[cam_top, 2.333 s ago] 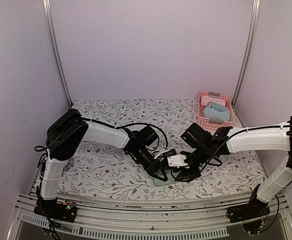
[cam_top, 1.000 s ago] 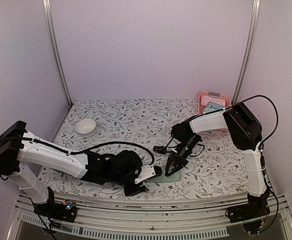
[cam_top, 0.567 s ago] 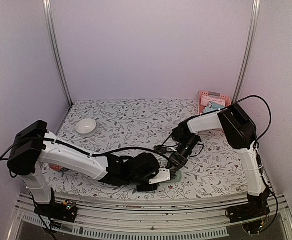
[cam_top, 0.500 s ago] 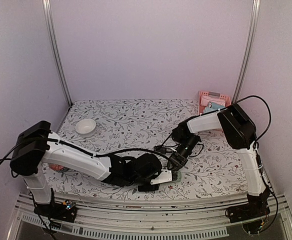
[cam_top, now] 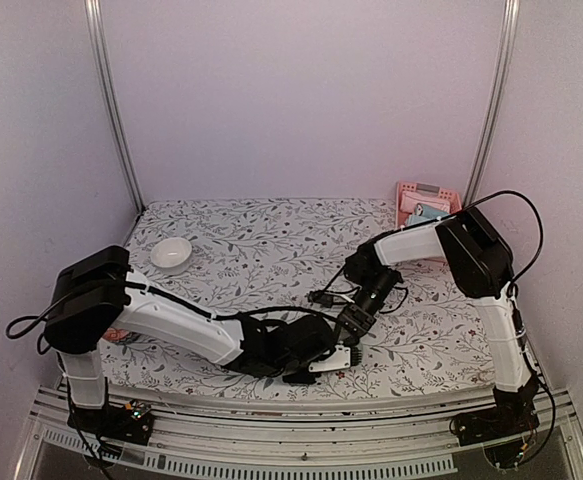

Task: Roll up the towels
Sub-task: Roll the towel at the center of the board.

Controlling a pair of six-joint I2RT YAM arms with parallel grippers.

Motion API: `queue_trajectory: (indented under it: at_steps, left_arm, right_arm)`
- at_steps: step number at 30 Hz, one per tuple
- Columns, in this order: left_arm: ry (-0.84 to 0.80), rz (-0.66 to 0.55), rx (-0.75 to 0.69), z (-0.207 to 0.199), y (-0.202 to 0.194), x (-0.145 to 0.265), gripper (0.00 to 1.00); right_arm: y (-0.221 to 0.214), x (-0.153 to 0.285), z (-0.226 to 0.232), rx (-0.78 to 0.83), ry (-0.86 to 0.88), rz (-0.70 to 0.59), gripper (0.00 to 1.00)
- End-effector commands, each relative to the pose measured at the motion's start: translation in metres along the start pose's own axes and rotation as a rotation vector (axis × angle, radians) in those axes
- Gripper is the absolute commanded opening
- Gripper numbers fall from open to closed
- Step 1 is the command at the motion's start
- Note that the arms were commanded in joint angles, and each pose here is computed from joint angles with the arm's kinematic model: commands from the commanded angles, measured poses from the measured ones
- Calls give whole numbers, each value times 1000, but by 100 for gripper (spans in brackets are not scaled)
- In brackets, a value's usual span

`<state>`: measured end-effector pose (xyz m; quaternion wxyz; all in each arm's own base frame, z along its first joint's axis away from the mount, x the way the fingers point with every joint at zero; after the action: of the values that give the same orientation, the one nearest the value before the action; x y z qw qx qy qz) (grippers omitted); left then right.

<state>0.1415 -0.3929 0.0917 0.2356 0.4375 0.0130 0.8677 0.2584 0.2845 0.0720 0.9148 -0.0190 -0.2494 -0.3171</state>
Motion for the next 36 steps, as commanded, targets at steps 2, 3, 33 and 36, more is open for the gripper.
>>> queue_trajectory:
  at_steps: [2, 3, 33, 36]
  left_arm:
    - [-153, 39, -18, -28, -8, -12, 32]
    - [-177, 36, -5, -31, -7, -12, 30]
    - [-899, -30, 727, -9, -38, -51, 24]
    - [-915, -33, 754, -7, -41, -52, 23]
  right_arm:
    - [-6, 40, 20, 89, -198, 12, 36]
    - [-5, 54, 29, 105, -208, -21, 36]
    - [-83, 70, 177, 720, -897, -187, 38]
    - [-85, 44, 164, 755, -940, -113, 38]
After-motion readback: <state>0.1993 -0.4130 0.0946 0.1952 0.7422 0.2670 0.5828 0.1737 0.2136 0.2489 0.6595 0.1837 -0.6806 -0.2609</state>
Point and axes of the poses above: each gripper's point midway between its finger pads, its own x axis back along the fingers, its own z axis along the line the jaws close on, y = z × x, the point moved 9 cm from there along x, back along the fingers, and after that the axes turned 13 degrees about -x, right-handed, at the moved point
